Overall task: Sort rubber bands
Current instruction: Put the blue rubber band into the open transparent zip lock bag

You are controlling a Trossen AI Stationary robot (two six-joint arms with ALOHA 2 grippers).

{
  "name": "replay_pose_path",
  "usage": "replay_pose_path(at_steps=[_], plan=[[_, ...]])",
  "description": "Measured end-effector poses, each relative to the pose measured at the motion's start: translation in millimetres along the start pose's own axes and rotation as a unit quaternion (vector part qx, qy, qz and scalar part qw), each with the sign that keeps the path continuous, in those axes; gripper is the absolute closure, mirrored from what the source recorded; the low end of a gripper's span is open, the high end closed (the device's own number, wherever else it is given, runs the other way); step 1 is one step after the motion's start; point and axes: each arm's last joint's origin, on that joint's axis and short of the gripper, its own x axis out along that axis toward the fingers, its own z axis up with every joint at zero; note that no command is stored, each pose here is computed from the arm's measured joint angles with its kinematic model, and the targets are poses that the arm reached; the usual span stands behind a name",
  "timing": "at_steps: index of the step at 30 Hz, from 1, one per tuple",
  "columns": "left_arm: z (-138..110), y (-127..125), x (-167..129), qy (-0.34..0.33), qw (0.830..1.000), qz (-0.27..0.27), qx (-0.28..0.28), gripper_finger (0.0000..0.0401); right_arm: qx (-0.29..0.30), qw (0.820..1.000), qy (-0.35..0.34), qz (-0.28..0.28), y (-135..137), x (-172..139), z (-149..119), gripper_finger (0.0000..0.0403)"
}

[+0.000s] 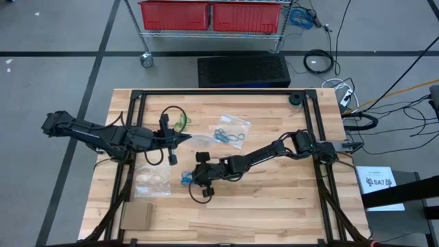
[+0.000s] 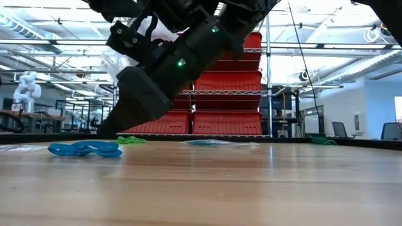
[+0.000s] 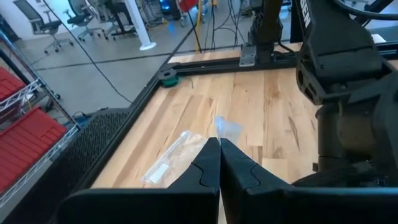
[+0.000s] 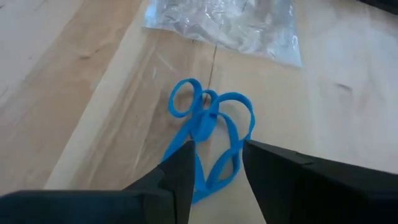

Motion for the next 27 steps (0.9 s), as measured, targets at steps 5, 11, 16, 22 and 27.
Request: replay_pose_path(at_steps=[5, 11, 16, 22, 27], plan=[[0, 0, 0, -0.001, 1.0, -0.001, -0.001, 0.0401, -0.005, 1.0, 0.005, 0.005, 4, 8, -7, 0.0277], [0, 0, 0, -0.002, 1.0, -0.003, -0.001, 0.0401, -0.003, 1.0, 0.007, 0.001, 7, 12, -10, 0.0286], [0, 0, 0, -0.002, 1.0, -0.003, -0.001, 0.0401, -0.009, 1.0, 0.006, -0.001, 6, 12, -11, 0.0361], [0, 0, 0, -0.001, 1.0, -0.003, 0.0, 0.0401, -0.014, 1.0, 0.006, 0.01, 10, 8, -1, 0.0399], [0, 0, 0, -0.001, 1.0, -0.004, 0.004, 0.0401, -0.041, 0.999, 0.019, 0.02, 15, -5, 27, 0.0402]])
